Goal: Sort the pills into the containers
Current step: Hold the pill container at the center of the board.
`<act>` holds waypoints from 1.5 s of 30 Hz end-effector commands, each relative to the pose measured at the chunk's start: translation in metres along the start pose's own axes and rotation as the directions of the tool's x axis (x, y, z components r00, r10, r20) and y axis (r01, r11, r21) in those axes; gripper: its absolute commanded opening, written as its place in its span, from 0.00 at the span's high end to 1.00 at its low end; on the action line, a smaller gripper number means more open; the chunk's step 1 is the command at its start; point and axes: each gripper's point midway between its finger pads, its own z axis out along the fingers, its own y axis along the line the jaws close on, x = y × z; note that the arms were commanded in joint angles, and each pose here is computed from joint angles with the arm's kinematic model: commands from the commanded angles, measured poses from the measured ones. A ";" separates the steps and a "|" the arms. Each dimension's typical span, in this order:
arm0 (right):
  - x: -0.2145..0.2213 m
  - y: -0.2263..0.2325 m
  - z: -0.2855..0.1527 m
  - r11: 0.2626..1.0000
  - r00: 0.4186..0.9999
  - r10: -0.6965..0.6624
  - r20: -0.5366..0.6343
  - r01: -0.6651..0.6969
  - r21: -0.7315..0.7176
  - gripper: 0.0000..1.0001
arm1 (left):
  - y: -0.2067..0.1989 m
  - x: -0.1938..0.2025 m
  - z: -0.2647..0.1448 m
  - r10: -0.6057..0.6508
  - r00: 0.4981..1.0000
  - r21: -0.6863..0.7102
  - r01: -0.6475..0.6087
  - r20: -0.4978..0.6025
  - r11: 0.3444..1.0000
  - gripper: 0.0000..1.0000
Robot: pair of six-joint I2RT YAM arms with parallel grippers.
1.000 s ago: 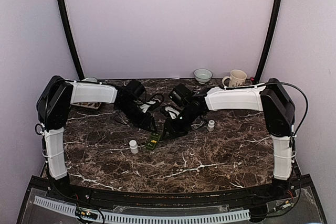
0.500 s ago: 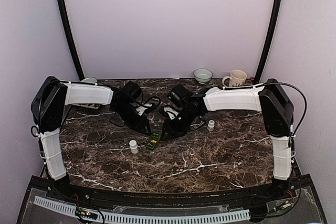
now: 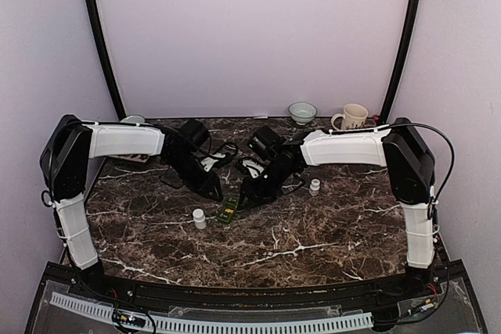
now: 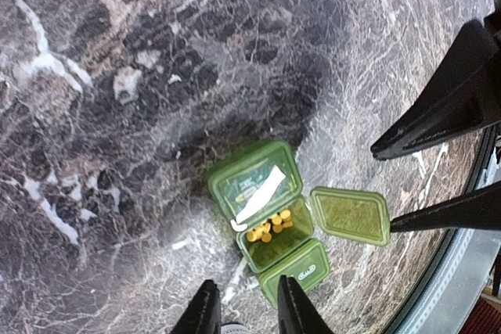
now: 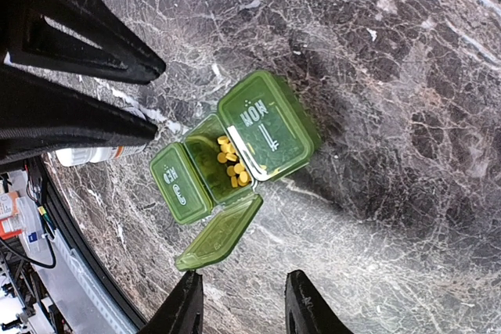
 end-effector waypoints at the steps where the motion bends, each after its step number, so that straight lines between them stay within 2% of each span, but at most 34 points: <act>1: -0.005 0.005 0.003 1.000 1.000 -0.014 0.010 0.014 -0.003 0.64 | -0.009 0.018 -0.010 0.022 0.999 0.002 -0.022 -0.040 1.000 0.71; 15: -0.008 0.006 0.003 1.000 1.000 -0.016 0.016 0.016 -0.002 0.64 | -0.027 0.032 -0.001 0.079 0.994 -0.004 -0.079 -0.076 0.997 0.70; 45: -0.020 0.009 0.008 1.000 1.000 0.004 0.031 -0.004 -0.009 0.64 | -0.017 0.035 0.007 -0.006 1.000 -0.053 0.006 0.007 0.999 0.69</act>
